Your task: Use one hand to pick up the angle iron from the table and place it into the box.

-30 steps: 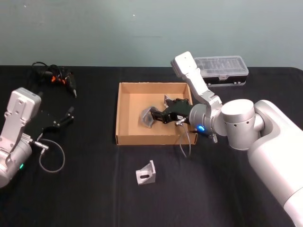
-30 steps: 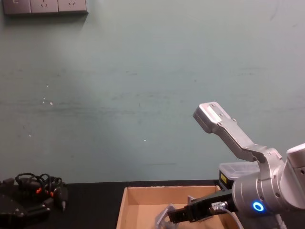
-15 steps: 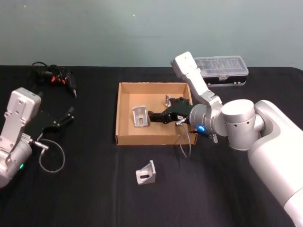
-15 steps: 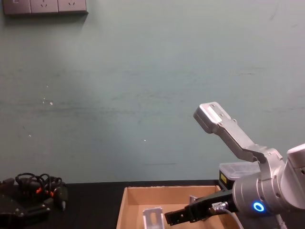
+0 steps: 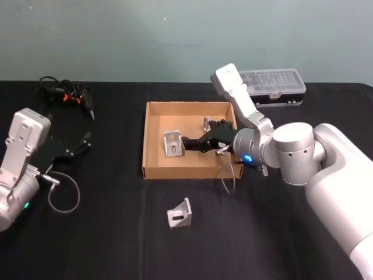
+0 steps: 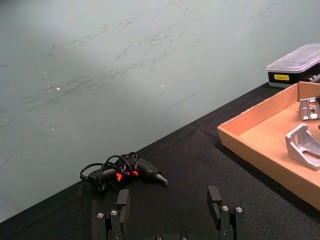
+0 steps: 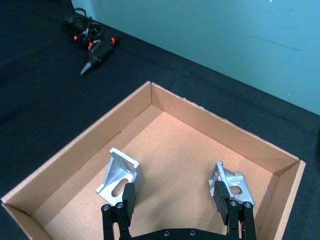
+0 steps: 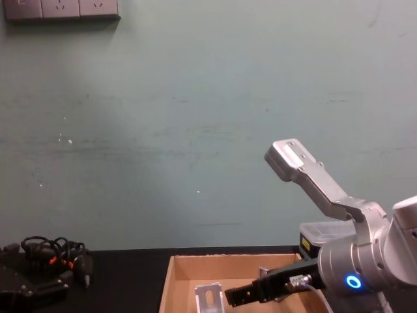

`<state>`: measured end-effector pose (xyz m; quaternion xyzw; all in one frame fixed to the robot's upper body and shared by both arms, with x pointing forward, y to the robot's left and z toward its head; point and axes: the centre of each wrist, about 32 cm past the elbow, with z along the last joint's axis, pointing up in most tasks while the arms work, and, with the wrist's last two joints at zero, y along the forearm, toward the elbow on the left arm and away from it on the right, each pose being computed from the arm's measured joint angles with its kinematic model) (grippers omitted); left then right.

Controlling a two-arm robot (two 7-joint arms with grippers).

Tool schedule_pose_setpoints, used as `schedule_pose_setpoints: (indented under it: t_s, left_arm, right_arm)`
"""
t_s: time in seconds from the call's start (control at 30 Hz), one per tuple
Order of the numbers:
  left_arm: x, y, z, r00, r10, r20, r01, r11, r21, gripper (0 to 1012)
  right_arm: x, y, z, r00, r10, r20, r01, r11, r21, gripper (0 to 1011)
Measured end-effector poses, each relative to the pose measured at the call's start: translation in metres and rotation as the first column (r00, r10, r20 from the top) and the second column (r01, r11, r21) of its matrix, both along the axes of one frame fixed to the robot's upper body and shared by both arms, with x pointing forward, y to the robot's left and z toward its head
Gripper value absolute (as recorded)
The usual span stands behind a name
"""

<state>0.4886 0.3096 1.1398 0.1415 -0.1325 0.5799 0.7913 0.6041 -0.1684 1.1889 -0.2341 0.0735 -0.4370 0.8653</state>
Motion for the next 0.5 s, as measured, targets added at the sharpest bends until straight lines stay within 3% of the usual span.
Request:
schedule_pose_setpoints:
  t_s: [0.33,0.5]
  left_arm:
    - [0.0000,0.0000,0.0000,1.0000,0.000,0.000,0.000,1.0000,0.000,1011]
    - [0.0000,0.0000,0.0000,1.0000,0.000,0.000,0.000,1.0000,0.000,1011]
  right_arm:
    - [-0.013,-0.003,0.011,0.999,0.007,0.041,-0.008,0.999,0.032,1000]
    - [-0.027,-0.009,0.018,0.999,0.021,0.049,-0.024,0.998,0.055,1000]
